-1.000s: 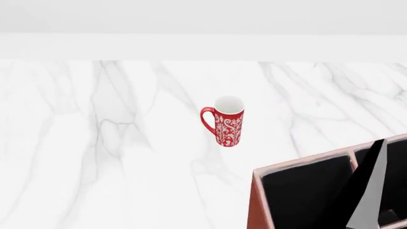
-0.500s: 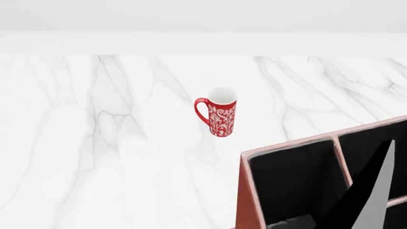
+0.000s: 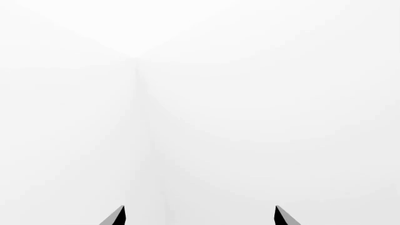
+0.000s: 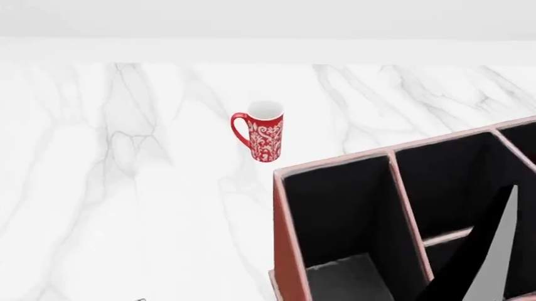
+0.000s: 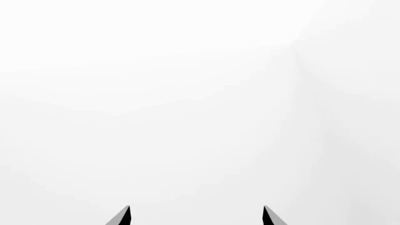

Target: Pick up the book and place it in the left compartment of the caddy.

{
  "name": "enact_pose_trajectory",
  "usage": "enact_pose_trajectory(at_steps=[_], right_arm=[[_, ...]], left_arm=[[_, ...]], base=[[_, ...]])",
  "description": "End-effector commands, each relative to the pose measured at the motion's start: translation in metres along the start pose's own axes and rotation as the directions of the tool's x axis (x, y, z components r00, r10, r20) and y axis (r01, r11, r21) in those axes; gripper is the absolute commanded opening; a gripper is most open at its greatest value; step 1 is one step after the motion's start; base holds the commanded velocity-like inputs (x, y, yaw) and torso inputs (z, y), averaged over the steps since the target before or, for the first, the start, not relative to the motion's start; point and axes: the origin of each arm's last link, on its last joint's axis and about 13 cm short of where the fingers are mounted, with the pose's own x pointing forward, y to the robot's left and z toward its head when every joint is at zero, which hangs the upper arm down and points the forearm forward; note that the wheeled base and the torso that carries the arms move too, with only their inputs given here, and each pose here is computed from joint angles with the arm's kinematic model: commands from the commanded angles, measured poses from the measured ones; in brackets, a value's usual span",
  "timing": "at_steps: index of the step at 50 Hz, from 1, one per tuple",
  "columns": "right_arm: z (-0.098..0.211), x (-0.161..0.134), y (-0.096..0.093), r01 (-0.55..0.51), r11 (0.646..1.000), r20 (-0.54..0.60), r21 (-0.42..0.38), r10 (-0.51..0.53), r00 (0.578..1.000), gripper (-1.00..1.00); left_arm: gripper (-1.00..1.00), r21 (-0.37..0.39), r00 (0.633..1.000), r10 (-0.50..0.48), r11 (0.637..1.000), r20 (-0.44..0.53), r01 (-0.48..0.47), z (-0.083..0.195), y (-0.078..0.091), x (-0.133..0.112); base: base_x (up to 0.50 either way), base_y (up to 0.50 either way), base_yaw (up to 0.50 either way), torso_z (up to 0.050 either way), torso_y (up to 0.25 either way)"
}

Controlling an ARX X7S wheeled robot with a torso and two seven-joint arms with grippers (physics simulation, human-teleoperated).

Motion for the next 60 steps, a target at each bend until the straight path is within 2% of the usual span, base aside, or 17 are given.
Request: enact_pose_trajectory(at_steps=[1,12,13,24,40,43,46,60], right_arm=[[0.001,0.003,0.002,0.006,1.000,0.031,0.027,-0.007,0.999,1.00],[0.000,0.004,0.003,0.017,1.000,0.007,0.021,-0.017,1.000,1.00],[0.001,0.004,0.003,0.018,0.999,0.040,0.034,-0.020,0.999,1.00],[0.004,0.004,0.002,0.038,0.996,0.011,0.084,-0.039,0.999,1.00],[0.001,0.005,0.002,0.056,0.997,-0.025,0.049,-0.055,0.998,1.00],[0.001,0.008,0.001,0.084,0.996,-0.057,0.022,-0.082,0.995,1.00],[-0.004,0.010,0.000,0.073,0.995,-0.081,-0.069,-0.078,0.994,1.00],[-0.012,0.028,-0.003,0.023,0.972,-0.138,-0.236,-0.057,0.989,1.00]], left_arm=[[1.00,0.016,1.000,0.015,1.000,-0.016,-0.015,0.000,0.003,-0.002],[1.00,0.015,1.000,0.015,1.000,-0.016,-0.015,-0.001,0.003,-0.001],[1.00,0.015,1.000,0.015,1.000,-0.016,-0.015,-0.001,0.003,-0.001],[1.00,0.015,1.000,0.016,1.000,-0.017,-0.015,-0.001,0.001,0.000],[1.00,0.013,1.000,0.012,1.000,-0.020,-0.011,-0.002,0.001,0.002],[1.00,0.012,1.000,0.012,1.000,-0.021,-0.011,-0.002,0.001,0.002],[1.00,0.014,1.000,0.008,1.000,-0.023,-0.008,-0.003,-0.001,0.003],[1.00,0.014,1.000,0.004,1.000,-0.027,-0.004,-0.003,-0.003,0.005]], base=[[0.00,0.00,0.00,0.000,0.000],[0.00,0.00,0.00,0.000,0.000],[0.00,0.00,0.00,0.000,0.000],[0.14,-0.25,0.00,0.000,0.000],[0.00,0.00,0.00,0.000,0.000],[0.00,0.00,0.00,0.000,0.000],[0.00,0.00,0.00,0.000,0.000],[0.00,0.00,0.00,0.000,0.000]])
